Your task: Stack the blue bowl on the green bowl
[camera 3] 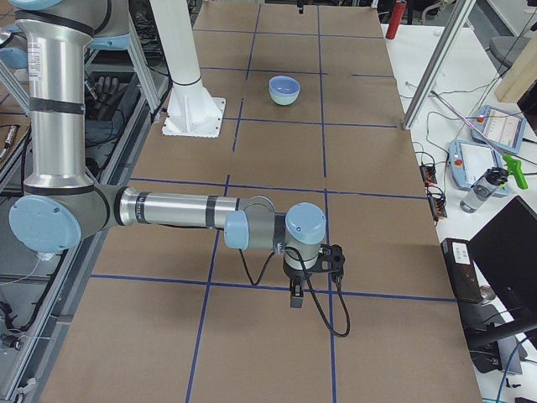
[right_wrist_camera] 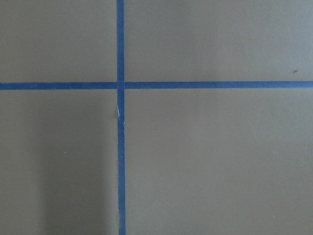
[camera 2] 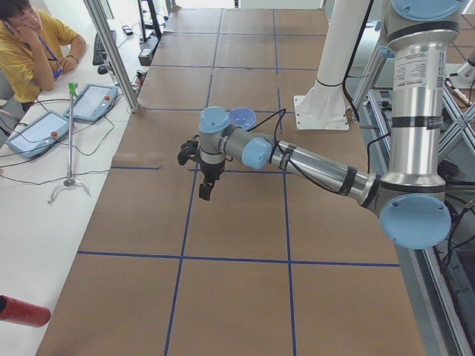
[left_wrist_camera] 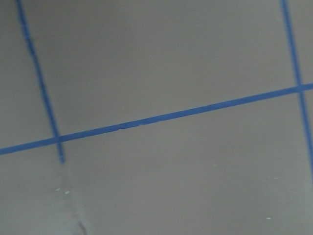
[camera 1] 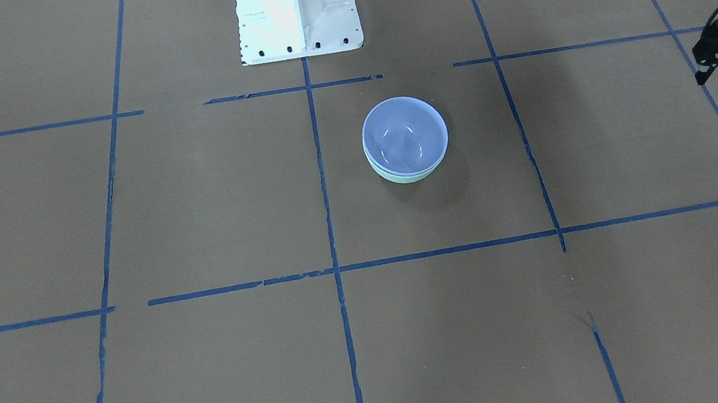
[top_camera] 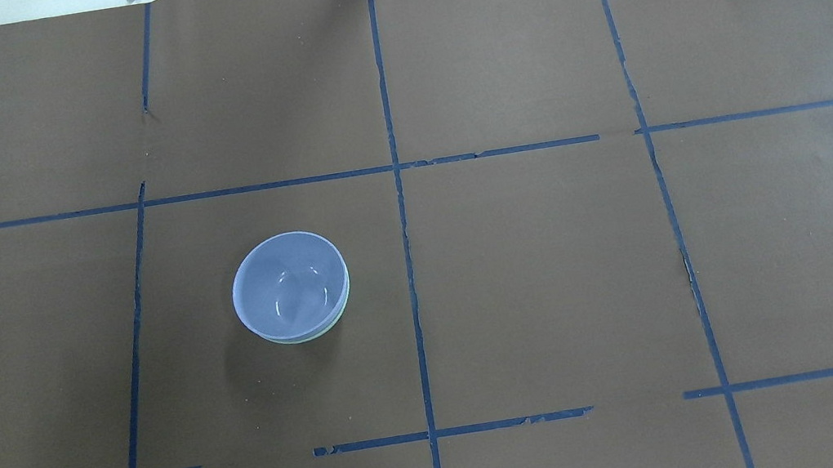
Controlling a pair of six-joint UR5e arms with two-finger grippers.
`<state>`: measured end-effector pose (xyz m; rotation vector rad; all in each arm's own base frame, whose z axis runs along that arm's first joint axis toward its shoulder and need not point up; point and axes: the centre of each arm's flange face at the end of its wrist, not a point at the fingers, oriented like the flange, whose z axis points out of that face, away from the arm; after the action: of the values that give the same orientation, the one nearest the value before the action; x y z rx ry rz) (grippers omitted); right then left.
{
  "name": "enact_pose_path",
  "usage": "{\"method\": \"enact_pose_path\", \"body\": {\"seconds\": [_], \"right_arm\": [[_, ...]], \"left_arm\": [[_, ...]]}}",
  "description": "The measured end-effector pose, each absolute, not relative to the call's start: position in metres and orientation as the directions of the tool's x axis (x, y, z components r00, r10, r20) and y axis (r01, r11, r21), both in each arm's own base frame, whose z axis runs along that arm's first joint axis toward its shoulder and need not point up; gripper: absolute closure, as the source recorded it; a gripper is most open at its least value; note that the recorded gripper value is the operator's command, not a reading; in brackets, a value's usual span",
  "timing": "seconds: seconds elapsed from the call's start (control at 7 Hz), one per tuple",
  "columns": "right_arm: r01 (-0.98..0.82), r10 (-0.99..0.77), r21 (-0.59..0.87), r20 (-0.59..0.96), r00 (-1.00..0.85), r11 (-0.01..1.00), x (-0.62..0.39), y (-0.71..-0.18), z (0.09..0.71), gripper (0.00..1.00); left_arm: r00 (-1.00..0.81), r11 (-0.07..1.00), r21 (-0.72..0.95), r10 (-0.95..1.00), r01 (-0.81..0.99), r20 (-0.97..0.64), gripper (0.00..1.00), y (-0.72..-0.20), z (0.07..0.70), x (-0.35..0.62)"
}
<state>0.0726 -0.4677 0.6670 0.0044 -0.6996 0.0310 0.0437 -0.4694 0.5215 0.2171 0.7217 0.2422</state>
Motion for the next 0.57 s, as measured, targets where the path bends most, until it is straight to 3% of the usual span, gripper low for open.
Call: {"method": "enact_pose_path", "body": {"seconds": [0.29,0.57], "right_arm": [[-0.030,0.027,-0.006,0.644,0.765,1.000,0.073,-0.468,0.667,0.00],[-0.030,0.027,-0.006,0.644,0.765,1.000,0.073,-0.468,0.667,0.00]], "left_arm": [[0.725,0.957,0.250,0.275,-0.145,-0.631,0.00,-0.441,0.594,-0.030],[0.729,0.968,0.217,0.239,-0.126,-0.641,0.00,-0.419,0.622,-0.052]]}}
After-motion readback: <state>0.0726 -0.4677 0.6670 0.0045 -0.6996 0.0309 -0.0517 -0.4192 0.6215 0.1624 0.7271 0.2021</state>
